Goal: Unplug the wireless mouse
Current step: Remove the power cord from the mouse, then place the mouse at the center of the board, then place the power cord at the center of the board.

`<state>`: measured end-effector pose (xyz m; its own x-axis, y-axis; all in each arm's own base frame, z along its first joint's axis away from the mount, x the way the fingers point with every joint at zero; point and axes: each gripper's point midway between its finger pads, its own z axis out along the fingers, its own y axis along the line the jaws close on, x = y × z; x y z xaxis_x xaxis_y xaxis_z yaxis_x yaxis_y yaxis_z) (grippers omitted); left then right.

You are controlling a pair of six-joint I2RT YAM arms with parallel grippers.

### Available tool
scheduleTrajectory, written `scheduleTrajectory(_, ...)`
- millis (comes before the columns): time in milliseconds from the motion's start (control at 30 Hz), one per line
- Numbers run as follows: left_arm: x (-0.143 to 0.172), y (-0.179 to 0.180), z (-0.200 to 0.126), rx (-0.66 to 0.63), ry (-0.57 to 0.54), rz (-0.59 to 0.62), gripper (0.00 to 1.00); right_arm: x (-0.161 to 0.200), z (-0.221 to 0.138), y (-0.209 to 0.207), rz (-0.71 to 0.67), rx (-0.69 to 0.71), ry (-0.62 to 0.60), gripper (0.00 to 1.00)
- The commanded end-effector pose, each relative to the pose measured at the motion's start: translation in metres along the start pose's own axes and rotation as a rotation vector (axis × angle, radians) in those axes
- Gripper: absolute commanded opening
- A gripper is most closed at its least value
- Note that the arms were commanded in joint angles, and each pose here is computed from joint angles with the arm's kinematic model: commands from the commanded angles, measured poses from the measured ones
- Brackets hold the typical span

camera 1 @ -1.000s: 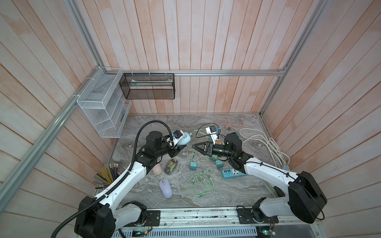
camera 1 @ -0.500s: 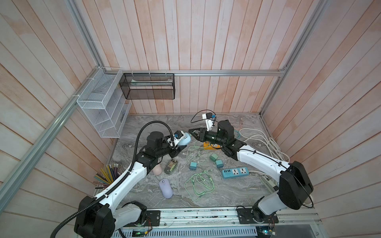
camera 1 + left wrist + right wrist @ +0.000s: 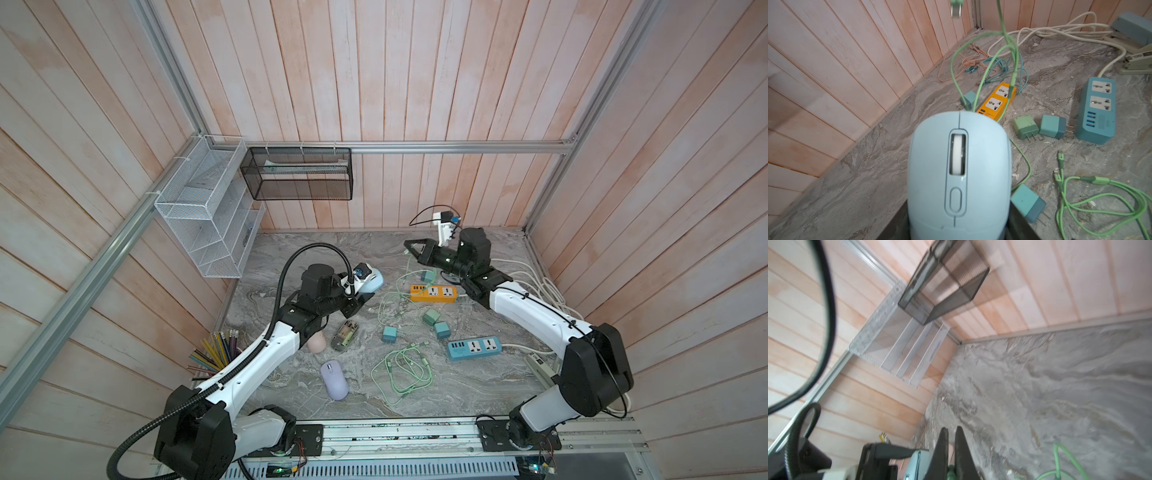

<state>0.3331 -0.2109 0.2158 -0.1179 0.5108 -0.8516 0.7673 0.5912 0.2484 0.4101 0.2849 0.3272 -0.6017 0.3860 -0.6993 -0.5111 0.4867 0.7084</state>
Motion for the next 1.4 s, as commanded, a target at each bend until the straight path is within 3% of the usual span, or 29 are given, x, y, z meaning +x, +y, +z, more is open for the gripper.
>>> scheduleTrajectory(0, 0.002, 0.01, 0.003, -0.034, 0.035, 0.01, 0.34, -0.023, 0.005, 0.03, -0.02, -0.088, -0.04, 0.0)
scheduleTrajectory(167, 0.037, 0.052, 0.017, -0.164, 0.172, -0.153, 0.34, -0.011, 0.027, 0.032, 0.012, -0.143, 0.024, 0.0)
scheduleTrajectory(300, 0.076, 0.084, 0.031, -0.215, 0.299, -0.333, 0.37, 0.026, 0.07, 0.066, -0.005, -0.309, 0.223, 0.0)
scheduleTrajectory(400, 0.101, 0.087, 0.043, -0.206, 0.378, -0.364, 0.41, 0.053, 0.094, 0.099, -0.055, -0.429, 0.328, 0.0)
scheduleTrajectory(467, 0.119, 0.087, 0.049, -0.209, 0.437, -0.375, 0.44, 0.062, 0.105, 0.104, -0.069, -0.436, 0.357, 0.0)
scheduleTrajectory(667, 0.167, 0.087, 0.055, -0.228, 0.598, -0.401, 0.5, 0.081, 0.114, 0.077, -0.051, -0.365, 0.368, 0.0)
scheduleTrajectory(833, 0.194, 0.099, 0.059, -0.227, 0.644, -0.49, 0.52, 0.097, 0.125, 0.044, -0.019, -0.31, 0.377, 0.0)
scheduleTrajectory(1033, 0.198, 0.103, 0.059, -0.229, 0.634, -0.509, 0.54, 0.115, 0.154, -0.006, 0.032, -0.23, 0.422, 0.0)
scheduleTrajectory(1167, 0.187, 0.108, 0.056, -0.236, 0.6, -0.507, 0.71, 0.123, 0.156, -0.032, 0.05, -0.168, 0.446, 0.0)
scheduleTrajectory(1233, 0.176, 0.111, 0.053, -0.246, 0.563, -0.505, 0.91, 0.128, 0.149, -0.042, 0.049, -0.135, 0.461, 0.0)
scheduleTrajectory(1267, 0.171, 0.112, 0.051, -0.25, 0.546, -0.504, 0.92, 0.131, 0.145, -0.045, 0.046, -0.119, 0.471, 0.1)
scheduleTrajectory(1333, 0.157, 0.116, 0.048, -0.254, 0.497, -0.511, 0.92, 0.139, 0.131, -0.052, 0.023, -0.074, 0.498, 0.41)
scheduleTrajectory(1367, 0.15, 0.118, 0.045, -0.258, 0.471, -0.514, 0.92, 0.141, 0.123, -0.053, 0.007, -0.052, 0.498, 0.48)
